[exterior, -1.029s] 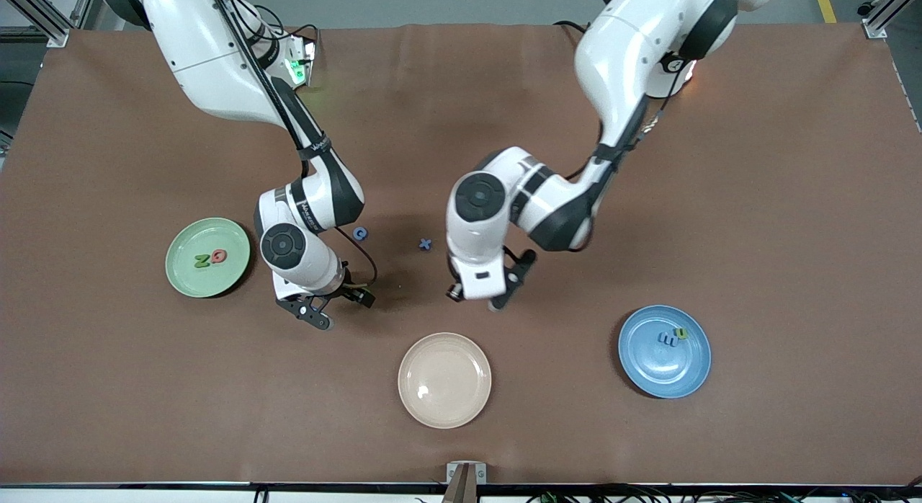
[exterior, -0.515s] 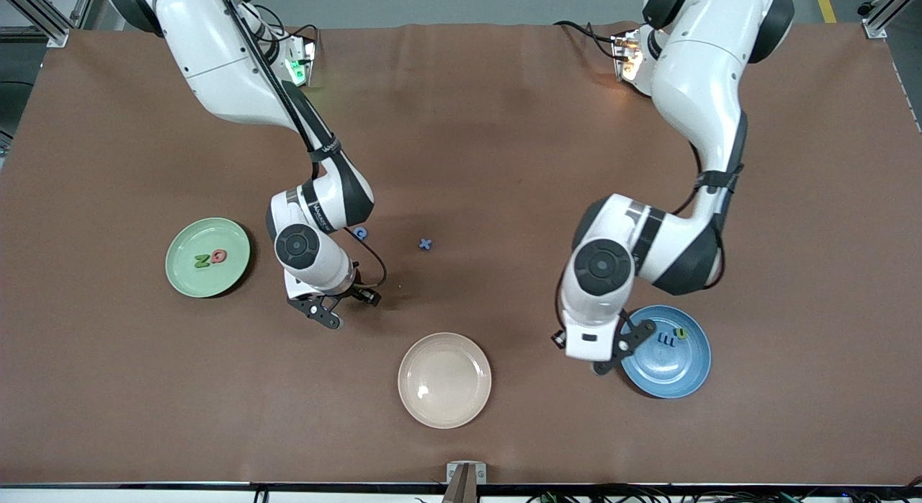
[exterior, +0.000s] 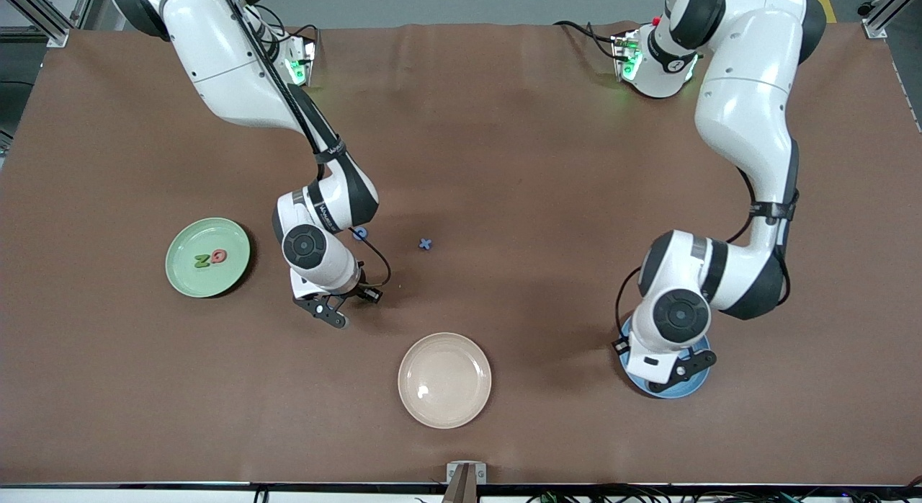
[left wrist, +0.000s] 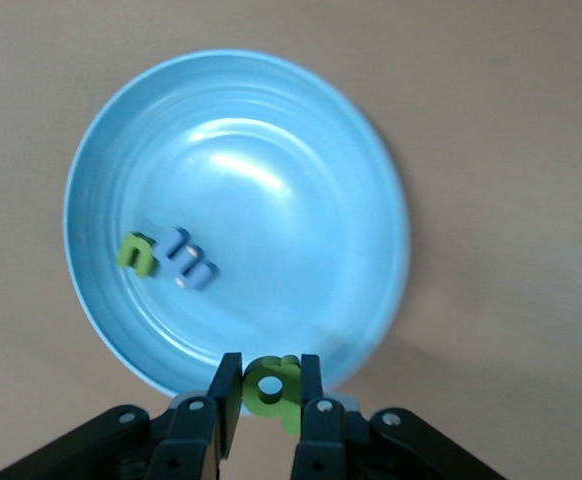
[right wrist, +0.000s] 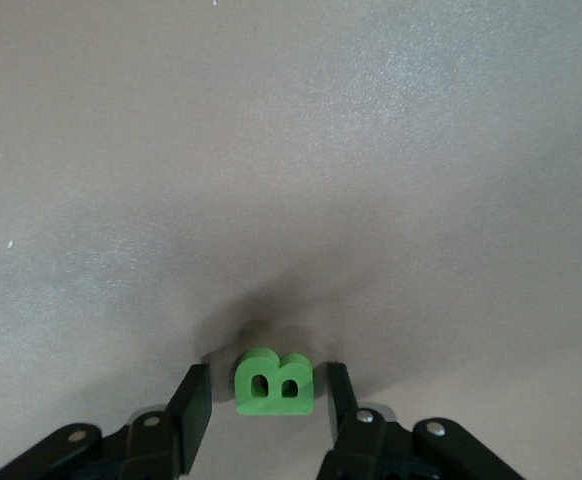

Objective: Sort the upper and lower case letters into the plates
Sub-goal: 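Drop the green q in the blue plate while the right gripper grasps B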

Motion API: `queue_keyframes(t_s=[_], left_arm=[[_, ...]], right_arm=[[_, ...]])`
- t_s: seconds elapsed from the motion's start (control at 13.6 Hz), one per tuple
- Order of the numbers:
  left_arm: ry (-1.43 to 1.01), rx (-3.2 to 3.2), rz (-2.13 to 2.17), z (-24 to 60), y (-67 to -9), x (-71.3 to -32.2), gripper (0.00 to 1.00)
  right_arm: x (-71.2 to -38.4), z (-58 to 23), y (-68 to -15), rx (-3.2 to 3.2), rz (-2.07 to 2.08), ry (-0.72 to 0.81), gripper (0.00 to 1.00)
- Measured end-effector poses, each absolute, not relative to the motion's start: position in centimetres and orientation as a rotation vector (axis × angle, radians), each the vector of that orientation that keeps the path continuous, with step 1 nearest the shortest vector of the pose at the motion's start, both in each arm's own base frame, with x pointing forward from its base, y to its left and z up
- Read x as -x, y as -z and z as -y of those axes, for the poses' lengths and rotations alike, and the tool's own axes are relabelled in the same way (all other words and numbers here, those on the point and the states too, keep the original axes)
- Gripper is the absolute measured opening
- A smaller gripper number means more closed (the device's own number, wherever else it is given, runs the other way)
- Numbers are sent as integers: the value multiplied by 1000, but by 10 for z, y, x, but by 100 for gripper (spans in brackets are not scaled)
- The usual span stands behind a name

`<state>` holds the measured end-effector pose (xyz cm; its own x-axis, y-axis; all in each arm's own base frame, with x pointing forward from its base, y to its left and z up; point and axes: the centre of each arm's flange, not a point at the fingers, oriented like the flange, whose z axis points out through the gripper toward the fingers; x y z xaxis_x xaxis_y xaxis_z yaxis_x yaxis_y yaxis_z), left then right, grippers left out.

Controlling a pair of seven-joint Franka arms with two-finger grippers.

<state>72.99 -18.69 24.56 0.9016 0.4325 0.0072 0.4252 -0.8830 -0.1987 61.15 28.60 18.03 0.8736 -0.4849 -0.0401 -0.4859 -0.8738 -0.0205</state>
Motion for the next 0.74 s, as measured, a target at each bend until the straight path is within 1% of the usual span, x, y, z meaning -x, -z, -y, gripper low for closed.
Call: queue_keyframes(t_s=[0.07,0.15,0.22,0.29,0.44,0.51,0.59,0.66,0.74], left_arm=[[-68,2874,646,172,-236,-733,27],[-75,2878,638,158,-229,-737,27],[-84,2880,631,143,-225,-740,27],[-93,2881,629,129,-223,-742,28],[-99,2882,635,111,-223,-745,43],[-100,2886,634,112,-223,-745,52],[-105,2899,637,122,-224,-743,63],[-117,2916,661,139,-226,-740,74],[-132,2926,706,161,-228,-735,83]], right_arm=[[-612,-286,-180,3012,-781,-52,48],[-612,-286,-181,3012,-781,-51,48],[-612,-286,-181,3012,-781,-51,43],[-612,-285,-180,3012,-782,-51,43],[-612,-285,-181,3012,-782,-50,35],[-612,-285,-181,3012,-782,-50,35],[-612,-285,-181,3012,-783,-50,35],[-612,-285,-181,3012,-783,-50,35],[-613,-284,-181,3013,-784,-50,35]])
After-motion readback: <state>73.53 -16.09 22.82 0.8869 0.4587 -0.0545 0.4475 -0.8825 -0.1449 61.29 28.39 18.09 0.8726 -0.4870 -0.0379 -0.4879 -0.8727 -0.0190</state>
